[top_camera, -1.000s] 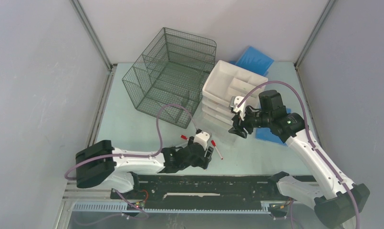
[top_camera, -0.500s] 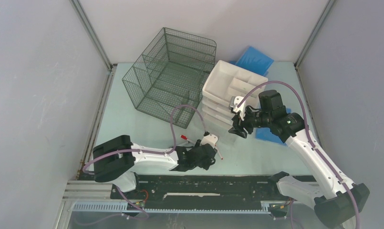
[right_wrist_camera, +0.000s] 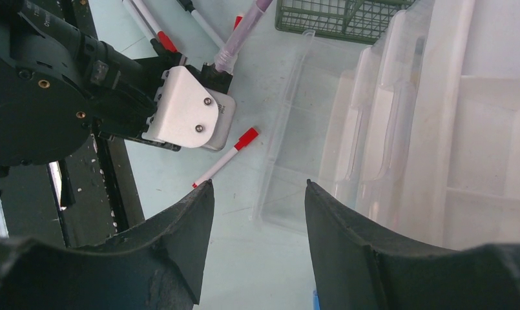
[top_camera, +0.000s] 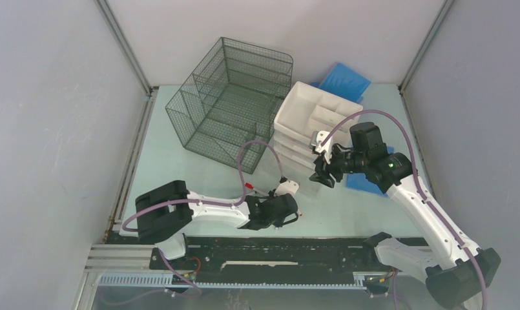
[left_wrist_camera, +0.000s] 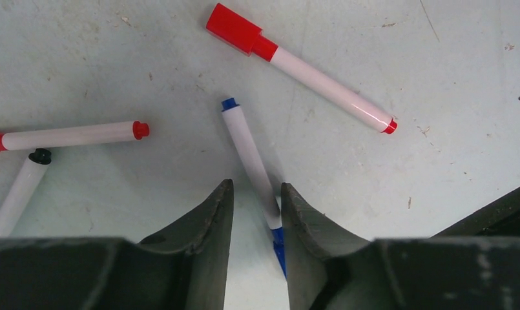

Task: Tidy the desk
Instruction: Pick up the stationery from the center of the board.

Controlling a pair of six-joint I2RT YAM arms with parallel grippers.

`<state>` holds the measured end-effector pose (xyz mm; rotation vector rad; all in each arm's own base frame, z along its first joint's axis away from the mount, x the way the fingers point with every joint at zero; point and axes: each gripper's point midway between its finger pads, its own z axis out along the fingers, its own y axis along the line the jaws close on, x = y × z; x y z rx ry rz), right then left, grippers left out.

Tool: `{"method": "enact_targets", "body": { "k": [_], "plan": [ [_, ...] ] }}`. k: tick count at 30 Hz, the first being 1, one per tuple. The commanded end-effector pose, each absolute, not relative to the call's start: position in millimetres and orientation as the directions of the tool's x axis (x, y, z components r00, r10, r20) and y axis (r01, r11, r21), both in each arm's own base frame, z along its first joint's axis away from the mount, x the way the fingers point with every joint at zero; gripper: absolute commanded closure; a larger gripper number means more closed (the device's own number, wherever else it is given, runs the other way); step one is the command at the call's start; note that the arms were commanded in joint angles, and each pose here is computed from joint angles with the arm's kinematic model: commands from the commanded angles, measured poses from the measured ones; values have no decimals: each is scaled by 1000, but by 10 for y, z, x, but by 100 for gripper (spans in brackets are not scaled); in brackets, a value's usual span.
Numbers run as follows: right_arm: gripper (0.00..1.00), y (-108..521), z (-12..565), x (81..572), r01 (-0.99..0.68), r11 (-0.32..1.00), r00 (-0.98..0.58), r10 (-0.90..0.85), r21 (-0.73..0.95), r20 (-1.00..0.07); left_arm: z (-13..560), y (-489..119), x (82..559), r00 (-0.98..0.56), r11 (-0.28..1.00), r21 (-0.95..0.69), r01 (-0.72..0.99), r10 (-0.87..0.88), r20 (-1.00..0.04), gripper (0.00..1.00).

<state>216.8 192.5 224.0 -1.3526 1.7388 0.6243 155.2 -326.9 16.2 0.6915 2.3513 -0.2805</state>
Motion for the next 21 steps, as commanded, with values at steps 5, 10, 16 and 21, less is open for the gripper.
{"method": "enact_targets", "body": {
  "k": [5, 10, 16, 21],
  "plan": [
    [38, 1962, 2408, 2202, -948, 283, -26, -527, -147, -850, 222, -3318, 1572, -647, 849, -23, 528, 384, -659, 78],
    [39, 1965, 2414, 2204, -948, 282, -24, -525, -148, -851, 296, -3312, 1586, -641, 852, -33, 522, 367, -674, 92],
    [39, 1964, 2419, 2201, -948, 283, -24, -524, -148, -851, 488, -3336, 1606, -621, 848, -76, 524, 319, -716, 100],
    [38, 1967, 2416, 2198, -948, 281, -24, -524, -146, -852, 668, -3329, 1617, -601, 843, -125, 522, 260, -756, 100]
  ]
}}
